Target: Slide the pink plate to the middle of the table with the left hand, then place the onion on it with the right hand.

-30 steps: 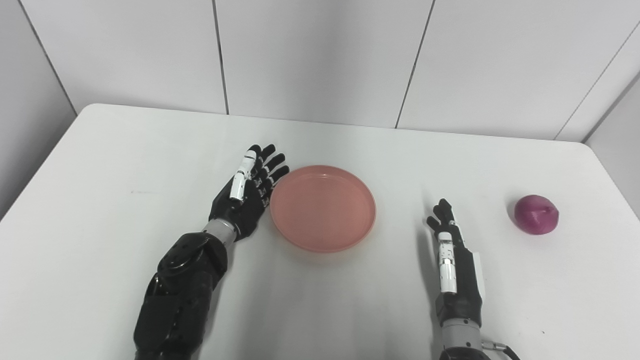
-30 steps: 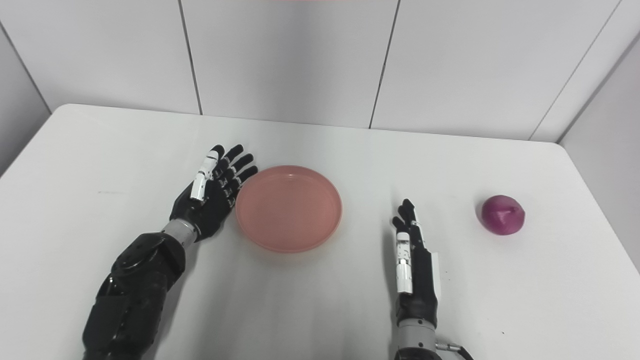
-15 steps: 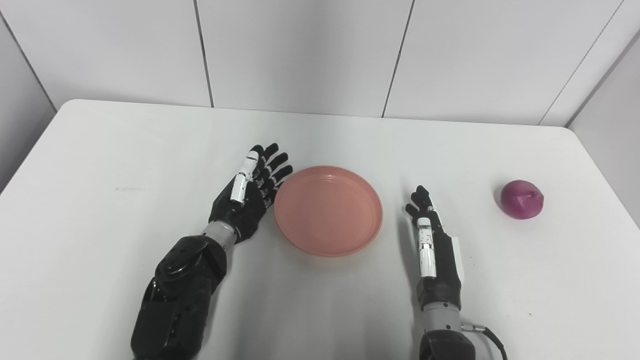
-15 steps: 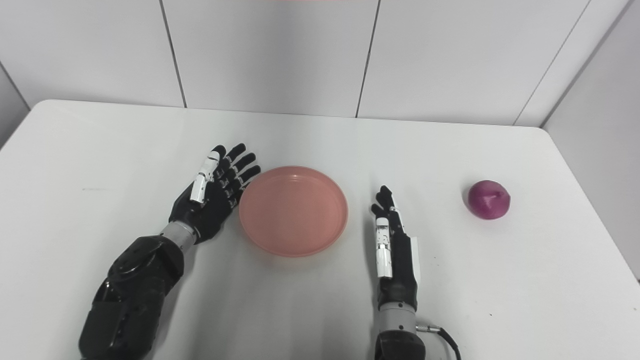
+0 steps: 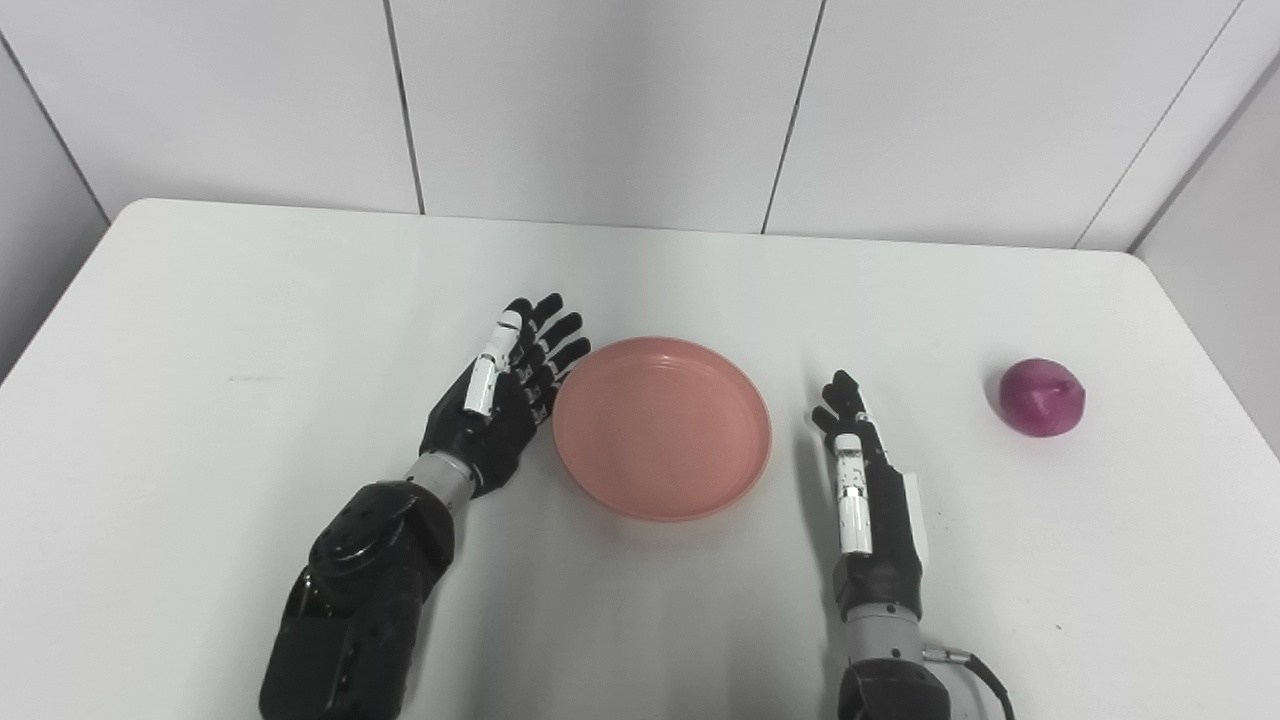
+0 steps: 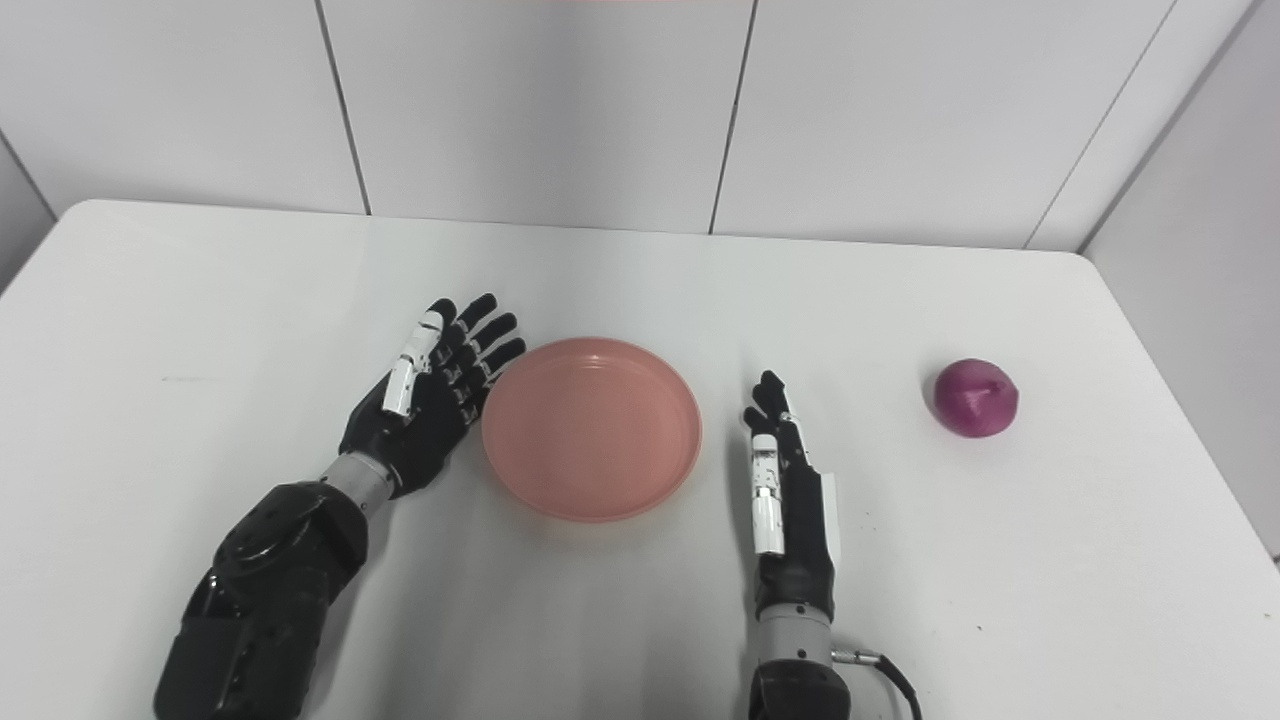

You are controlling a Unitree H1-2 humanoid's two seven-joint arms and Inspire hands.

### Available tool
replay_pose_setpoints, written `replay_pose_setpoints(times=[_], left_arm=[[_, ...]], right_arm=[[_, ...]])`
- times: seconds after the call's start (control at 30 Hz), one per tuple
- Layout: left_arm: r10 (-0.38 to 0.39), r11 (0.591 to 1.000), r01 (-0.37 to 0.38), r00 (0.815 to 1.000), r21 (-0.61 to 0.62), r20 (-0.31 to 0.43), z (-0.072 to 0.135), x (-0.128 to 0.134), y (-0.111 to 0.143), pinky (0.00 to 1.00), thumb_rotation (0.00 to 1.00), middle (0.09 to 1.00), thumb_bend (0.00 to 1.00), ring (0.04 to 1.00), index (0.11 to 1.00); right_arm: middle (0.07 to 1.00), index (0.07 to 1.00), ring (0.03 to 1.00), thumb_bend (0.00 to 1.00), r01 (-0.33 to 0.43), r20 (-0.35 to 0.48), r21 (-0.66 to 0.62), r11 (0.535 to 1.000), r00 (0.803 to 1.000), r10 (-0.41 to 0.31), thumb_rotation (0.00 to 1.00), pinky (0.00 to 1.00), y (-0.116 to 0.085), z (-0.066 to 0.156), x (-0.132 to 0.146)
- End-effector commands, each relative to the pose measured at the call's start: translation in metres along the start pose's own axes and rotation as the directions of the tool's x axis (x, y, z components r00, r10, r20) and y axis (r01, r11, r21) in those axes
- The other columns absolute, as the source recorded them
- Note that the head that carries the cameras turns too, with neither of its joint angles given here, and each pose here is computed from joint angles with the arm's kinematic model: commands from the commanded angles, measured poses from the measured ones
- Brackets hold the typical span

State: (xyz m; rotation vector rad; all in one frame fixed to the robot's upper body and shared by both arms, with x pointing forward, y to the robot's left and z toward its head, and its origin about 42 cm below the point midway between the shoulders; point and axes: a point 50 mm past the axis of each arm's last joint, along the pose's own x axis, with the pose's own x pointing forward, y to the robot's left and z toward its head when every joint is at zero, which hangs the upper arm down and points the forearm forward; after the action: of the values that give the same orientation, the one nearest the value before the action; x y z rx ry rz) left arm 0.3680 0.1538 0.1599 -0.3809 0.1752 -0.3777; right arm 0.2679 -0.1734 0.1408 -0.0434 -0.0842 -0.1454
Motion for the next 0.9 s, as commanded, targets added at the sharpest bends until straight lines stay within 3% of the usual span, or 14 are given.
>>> replay_pose_setpoints(times=[0.0, 0.27, 0.47, 0.53, 0.6, 0.67, 0.77, 0.87], left_arm=[[-0.021, 1.0, 0.02, 0.999, 0.014, 0.042, 0.01, 0.001, -0.008, 0.94, 1.0, 0.967, 0.44, 0.955, 0.958], [-0.01, 1.0, 0.009, 0.998, 0.014, 0.061, 0.008, -0.002, -0.006, 0.93, 1.0, 0.975, 0.45, 0.959, 0.962], [-0.001, 1.0, 0.0, 0.998, 0.016, 0.058, 0.003, 0.0, -0.003, 0.93, 1.0, 0.969, 0.45, 0.957, 0.961], [0.0, 1.0, -0.002, 0.998, 0.022, 0.059, 0.001, 0.001, -0.001, 0.94, 1.0, 0.974, 0.45, 0.964, 0.965], [0.002, 1.0, -0.003, 0.998, 0.023, 0.059, -0.001, 0.002, -0.001, 0.95, 1.0, 0.977, 0.45, 0.967, 0.966], [0.006, 1.0, -0.007, 0.998, 0.023, 0.058, -0.003, 0.003, -0.001, 0.96, 1.0, 0.98, 0.45, 0.969, 0.969], [0.011, 0.999, -0.013, 0.998, 0.029, 0.059, -0.005, 0.004, -0.001, 0.96, 1.0, 0.974, 0.44, 0.962, 0.966], [0.012, 0.999, -0.014, 0.998, 0.04, 0.062, -0.007, 0.004, -0.001, 0.95, 1.0, 0.971, 0.44, 0.958, 0.967]], right_arm=[[0.924, 0.935, 0.907, 0.25, 0.011, 0.049, 0.003, 1.0, 0.999, -0.011, 1.0, 0.96, 0.003, 0.013, 0.005], [0.914, 0.925, 0.9, 0.22, 0.036, 0.097, -0.051, 0.998, 0.995, -0.031, 1.0, 0.94, -0.005, 0.02, 0.008], [0.91, 0.916, 0.891, 0.29, 0.046, 0.154, -0.129, 0.991, 0.988, -0.026, 1.0, 0.88, -0.019, 0.04, 0.016], [0.917, 0.915, 0.899, 0.35, 0.045, 0.162, -0.175, 0.984, 0.987, -0.016, 0.9, 0.84, -0.026, 0.049, 0.018], [0.92, 0.915, 0.904, 0.36, 0.043, 0.172, -0.188, 0.981, 0.985, -0.011, 0.84, 0.84, -0.032, 0.059, 0.02], [0.926, 0.911, 0.897, 0.36, 0.051, 0.189, -0.229, 0.972, 0.982, -0.008, 0.72, 0.82, -0.039, 0.067, 0.022], [0.91, 0.894, 0.923, 0.39, 0.069, 0.21, -0.328, 0.942, 0.978, 0.002, 0.72, 0.86, -0.047, 0.077, 0.026], [0.898, 0.89, 0.888, 0.44, 0.077, 0.233, -0.394, 0.916, 0.972, 0.019, 0.72, 0.82, -0.058, 0.088, 0.031]])
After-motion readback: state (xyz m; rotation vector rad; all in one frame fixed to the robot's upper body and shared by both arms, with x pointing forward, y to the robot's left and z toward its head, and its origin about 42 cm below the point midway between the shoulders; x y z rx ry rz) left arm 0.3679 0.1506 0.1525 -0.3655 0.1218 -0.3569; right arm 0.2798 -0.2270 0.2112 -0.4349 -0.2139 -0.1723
